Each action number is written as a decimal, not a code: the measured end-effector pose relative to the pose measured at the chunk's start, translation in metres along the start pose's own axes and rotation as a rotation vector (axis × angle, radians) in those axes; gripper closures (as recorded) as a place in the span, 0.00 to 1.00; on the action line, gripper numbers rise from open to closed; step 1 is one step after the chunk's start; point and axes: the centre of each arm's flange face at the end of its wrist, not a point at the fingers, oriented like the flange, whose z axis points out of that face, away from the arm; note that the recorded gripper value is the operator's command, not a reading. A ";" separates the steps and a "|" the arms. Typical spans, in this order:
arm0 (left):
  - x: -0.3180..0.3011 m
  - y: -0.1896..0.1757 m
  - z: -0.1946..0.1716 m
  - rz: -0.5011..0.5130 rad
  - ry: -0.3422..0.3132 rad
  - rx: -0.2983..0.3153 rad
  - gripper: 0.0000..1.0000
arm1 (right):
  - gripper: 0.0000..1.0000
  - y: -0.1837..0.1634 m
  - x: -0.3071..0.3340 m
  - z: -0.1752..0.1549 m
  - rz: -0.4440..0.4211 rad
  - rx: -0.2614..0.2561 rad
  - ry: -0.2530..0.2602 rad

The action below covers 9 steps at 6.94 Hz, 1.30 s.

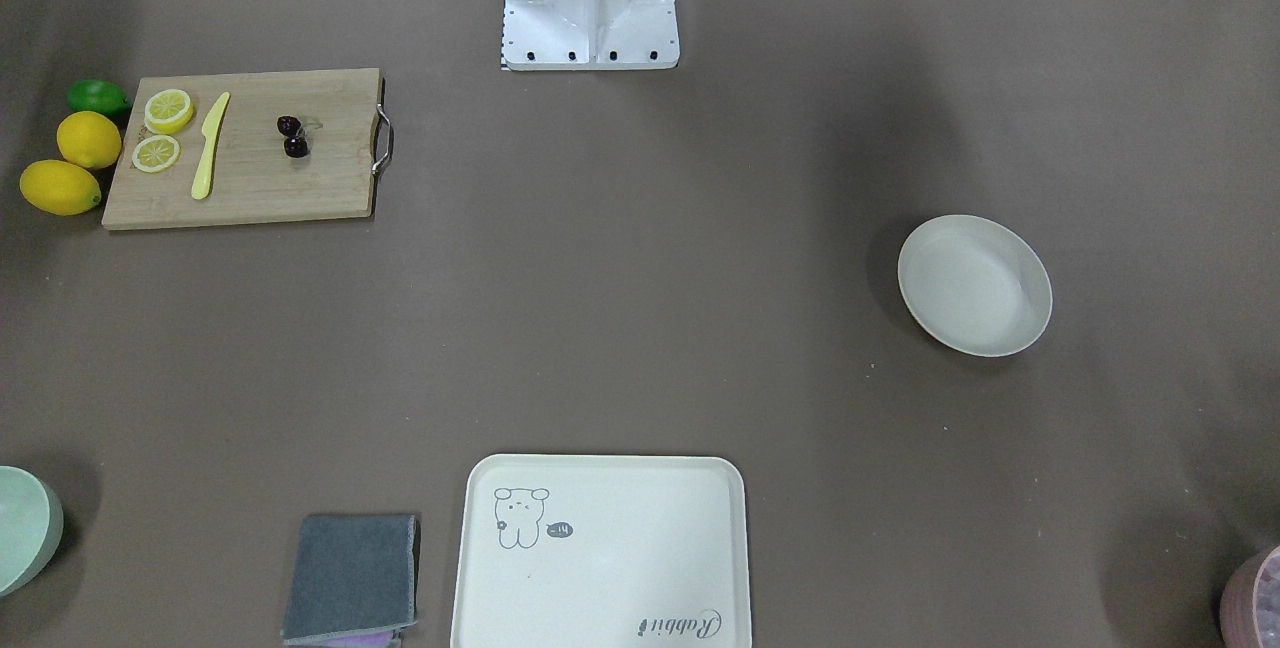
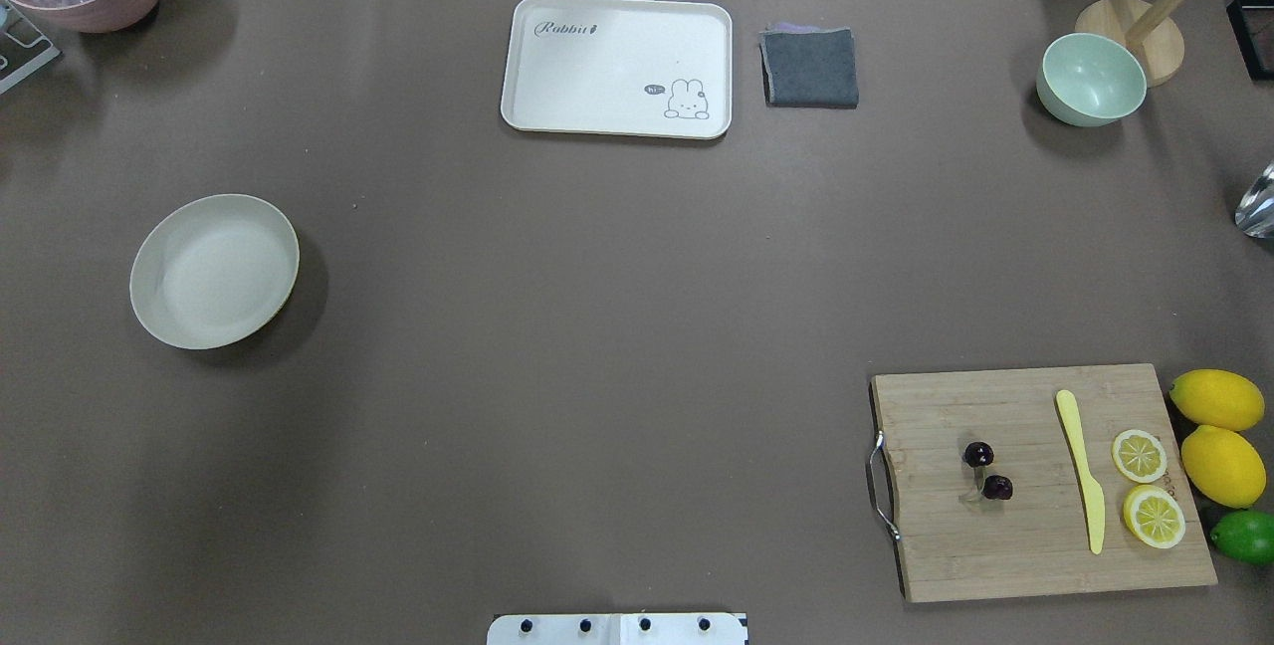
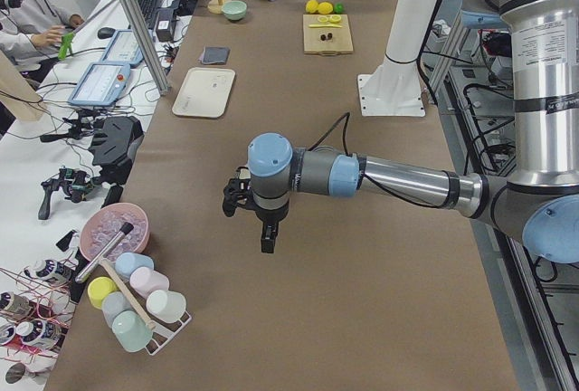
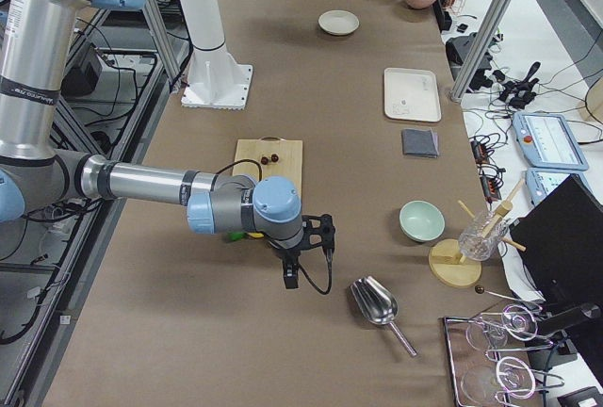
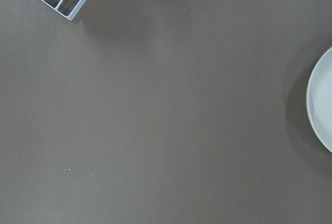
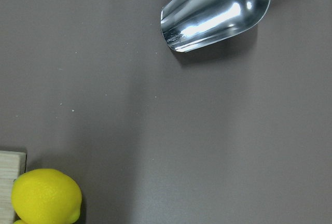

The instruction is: Place red cherry on plate

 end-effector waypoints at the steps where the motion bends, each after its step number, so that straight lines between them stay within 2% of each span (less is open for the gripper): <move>1: 0.000 0.001 0.000 0.000 0.000 -0.001 0.02 | 0.00 0.000 0.000 0.000 0.001 0.000 -0.002; 3: 0.006 0.005 -0.007 0.012 0.000 0.012 0.02 | 0.00 0.001 0.001 -0.002 0.006 0.006 -0.004; 5: 0.023 0.002 -0.024 0.053 -0.001 0.053 0.02 | 0.00 0.003 0.008 -0.020 0.026 0.050 0.003; 7: 0.037 -0.012 -0.047 0.096 -0.005 0.119 0.02 | 0.00 -0.003 -0.002 -0.064 0.019 0.151 0.016; 8: 0.040 -0.020 -0.062 0.130 -0.007 0.183 0.02 | 0.00 -0.008 -0.006 -0.090 0.005 0.225 0.021; 9: 0.040 -0.032 -0.071 0.183 -0.009 0.257 0.02 | 0.00 -0.010 -0.004 -0.108 -0.005 0.290 -0.002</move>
